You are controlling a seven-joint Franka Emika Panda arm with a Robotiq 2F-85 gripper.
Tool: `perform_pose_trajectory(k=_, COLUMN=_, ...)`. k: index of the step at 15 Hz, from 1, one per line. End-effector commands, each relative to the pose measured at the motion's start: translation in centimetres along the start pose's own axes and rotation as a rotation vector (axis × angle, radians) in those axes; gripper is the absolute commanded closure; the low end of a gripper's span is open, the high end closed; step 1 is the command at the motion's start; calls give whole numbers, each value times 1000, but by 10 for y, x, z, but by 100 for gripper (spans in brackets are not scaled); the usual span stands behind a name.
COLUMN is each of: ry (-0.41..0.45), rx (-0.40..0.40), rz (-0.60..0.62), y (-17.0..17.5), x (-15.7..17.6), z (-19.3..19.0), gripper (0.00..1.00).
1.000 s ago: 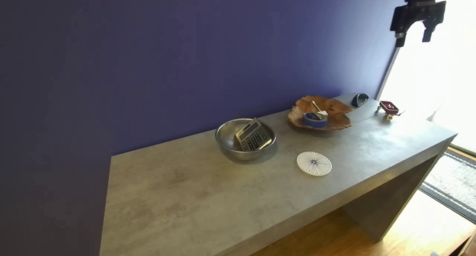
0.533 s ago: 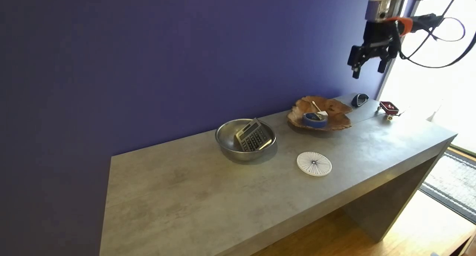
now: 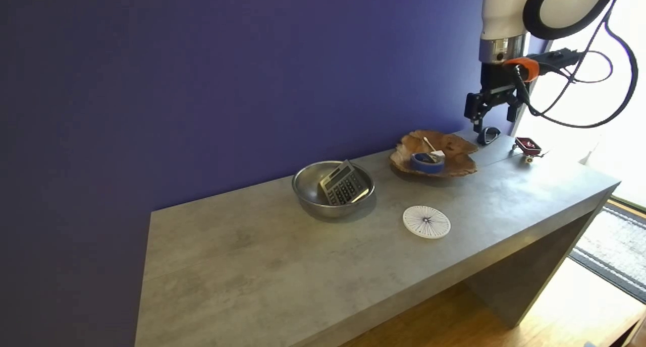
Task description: Move the tape to the metal bowl
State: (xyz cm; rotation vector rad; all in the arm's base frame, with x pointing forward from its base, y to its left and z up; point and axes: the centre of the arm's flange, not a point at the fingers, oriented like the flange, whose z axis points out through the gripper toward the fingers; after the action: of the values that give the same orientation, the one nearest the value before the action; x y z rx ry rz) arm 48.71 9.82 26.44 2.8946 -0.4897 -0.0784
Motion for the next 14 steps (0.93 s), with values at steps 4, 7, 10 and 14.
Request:
perform_pose_trajectory(k=4, ry=86, rx=370, rz=4, y=-43, x=11, z=49, gripper=0)
perform_pose_trajectory(k=7, ry=127, rx=456, rz=-1, y=-60, x=20, z=75, gripper=0)
perform_pose_trajectory(k=10, ry=132, rx=479, rz=10, y=-68, x=26, z=90, gripper=0)
perform_pose_trajectory(k=14, ry=73, rx=481, rz=62, y=-53, x=35, z=84, gripper=0)
